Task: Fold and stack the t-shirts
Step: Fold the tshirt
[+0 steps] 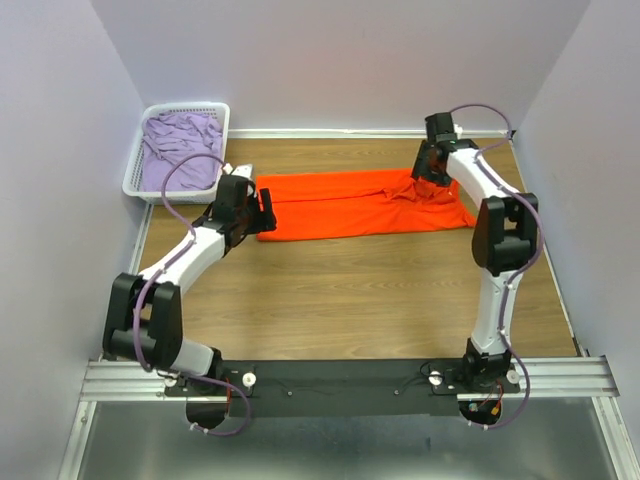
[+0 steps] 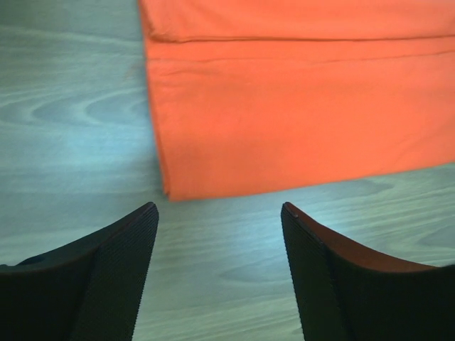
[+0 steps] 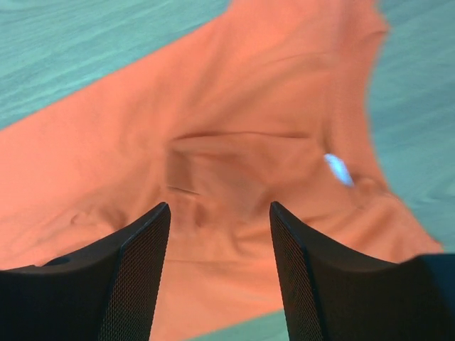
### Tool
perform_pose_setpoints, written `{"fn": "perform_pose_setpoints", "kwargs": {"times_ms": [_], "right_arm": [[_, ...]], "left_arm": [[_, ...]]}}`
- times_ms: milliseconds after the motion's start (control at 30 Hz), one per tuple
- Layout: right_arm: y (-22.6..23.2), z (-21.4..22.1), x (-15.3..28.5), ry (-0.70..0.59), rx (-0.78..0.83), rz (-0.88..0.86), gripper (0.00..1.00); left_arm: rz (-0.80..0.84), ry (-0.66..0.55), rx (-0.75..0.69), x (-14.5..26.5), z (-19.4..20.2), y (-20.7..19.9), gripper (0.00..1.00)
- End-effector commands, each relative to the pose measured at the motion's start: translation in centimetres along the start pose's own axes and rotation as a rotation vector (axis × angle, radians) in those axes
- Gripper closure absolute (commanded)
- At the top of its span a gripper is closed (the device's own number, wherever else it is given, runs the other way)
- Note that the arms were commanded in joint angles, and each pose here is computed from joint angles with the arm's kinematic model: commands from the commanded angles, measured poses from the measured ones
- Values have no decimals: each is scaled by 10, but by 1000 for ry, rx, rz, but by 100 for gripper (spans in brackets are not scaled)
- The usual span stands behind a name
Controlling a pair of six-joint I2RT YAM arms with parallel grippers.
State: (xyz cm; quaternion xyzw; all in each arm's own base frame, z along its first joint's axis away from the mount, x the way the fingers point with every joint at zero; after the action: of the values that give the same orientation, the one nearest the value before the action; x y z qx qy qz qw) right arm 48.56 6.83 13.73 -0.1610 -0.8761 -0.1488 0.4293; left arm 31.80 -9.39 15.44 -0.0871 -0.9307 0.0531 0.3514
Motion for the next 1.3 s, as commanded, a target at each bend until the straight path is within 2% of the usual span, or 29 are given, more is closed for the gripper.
{"fn": "perform_pose_setpoints", "kwargs": {"times_ms": [0,67,133,167,233,333,433,833,1267], "right_arm": [[-51,-25,34,-39,-102,15,34],[-71,-19,35,-12,-154,4,34],[-90,-1,32,45,-233,-59,35],[-106,-7,40,27,-284,-87,37],[-109,1,41,54,-340,-193,38],[-133,23,35,88,-420,-200,46],[-148,26,33,80,-497,-193,48],[-176,62,22,74,-696,-120,40],[-181,61,8,16,-810,-216,40]], "left_arm": [[69,8,13,-16,-11,-17,25],[88,28,17,-27,-12,-22,29],[95,44,18,-35,-12,-23,30],[92,62,16,-42,-9,-23,31],[87,79,12,-48,-7,-23,32],[58,130,3,-59,3,-18,35],[32,164,-5,-63,9,-12,35],[-28,237,-10,-67,29,4,35],[-33,259,-18,-69,35,7,35]]}}
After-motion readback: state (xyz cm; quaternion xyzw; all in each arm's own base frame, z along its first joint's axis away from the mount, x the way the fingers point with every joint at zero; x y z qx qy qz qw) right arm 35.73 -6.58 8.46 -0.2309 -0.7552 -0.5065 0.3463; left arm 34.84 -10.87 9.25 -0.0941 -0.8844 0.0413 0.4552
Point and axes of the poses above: each gripper's point midway between its finger pads, its own x axis back along the fingers, its own y axis along the line the jaws close on, z = x × y, the point moved 7 cm from there along x, back along the fingers, and after that the axes turned 8 degrees about -x, right-handed, at the moved point
